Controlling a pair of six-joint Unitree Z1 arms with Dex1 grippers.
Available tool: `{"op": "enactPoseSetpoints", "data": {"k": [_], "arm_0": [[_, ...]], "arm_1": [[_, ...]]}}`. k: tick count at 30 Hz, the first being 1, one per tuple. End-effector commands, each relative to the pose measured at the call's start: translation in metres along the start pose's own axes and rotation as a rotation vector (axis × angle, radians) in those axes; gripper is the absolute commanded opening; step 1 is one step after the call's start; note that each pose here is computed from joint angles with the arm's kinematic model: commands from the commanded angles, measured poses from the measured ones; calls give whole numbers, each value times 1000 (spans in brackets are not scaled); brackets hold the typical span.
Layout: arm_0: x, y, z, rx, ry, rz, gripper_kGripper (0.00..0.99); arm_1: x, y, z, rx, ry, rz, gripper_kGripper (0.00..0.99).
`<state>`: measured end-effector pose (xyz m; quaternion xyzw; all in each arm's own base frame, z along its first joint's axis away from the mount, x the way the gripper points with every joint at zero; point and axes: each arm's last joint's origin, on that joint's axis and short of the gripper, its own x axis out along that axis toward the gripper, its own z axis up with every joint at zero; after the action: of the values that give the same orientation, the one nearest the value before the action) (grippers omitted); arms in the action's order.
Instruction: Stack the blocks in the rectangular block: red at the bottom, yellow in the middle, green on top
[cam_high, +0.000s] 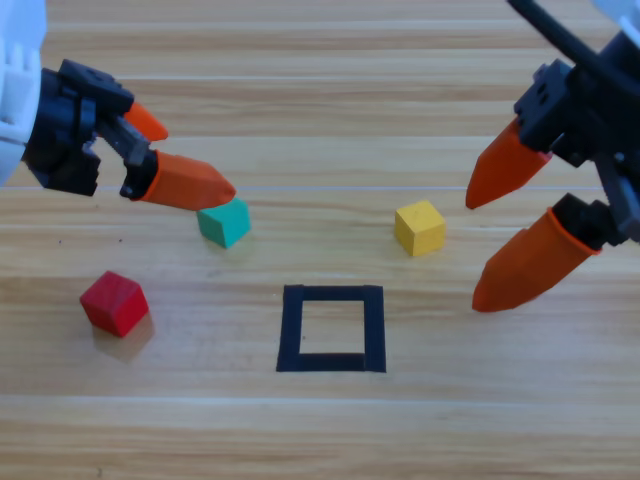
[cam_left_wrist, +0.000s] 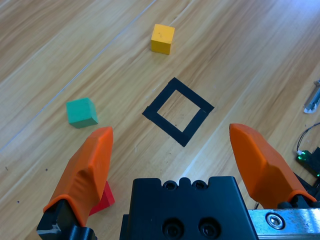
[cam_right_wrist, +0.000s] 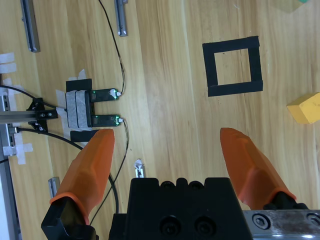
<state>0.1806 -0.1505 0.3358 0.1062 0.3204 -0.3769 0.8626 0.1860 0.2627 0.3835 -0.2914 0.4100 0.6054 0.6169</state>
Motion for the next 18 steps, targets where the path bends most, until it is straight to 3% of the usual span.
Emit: {"op": "enactPoseSetpoints", "data": {"k": [1,10,18], "arm_0": [[-6,-4,5,20,-8,-3,990],[-7,-4,5,20,-5,4,990],[-7,-4,4,20,1,7,990]], "arm_1": [[28,-2,3,7,65,67,933],[29,-2,1,32,78,50,933],[63,-50,-4,269,200,-197,934]]}}
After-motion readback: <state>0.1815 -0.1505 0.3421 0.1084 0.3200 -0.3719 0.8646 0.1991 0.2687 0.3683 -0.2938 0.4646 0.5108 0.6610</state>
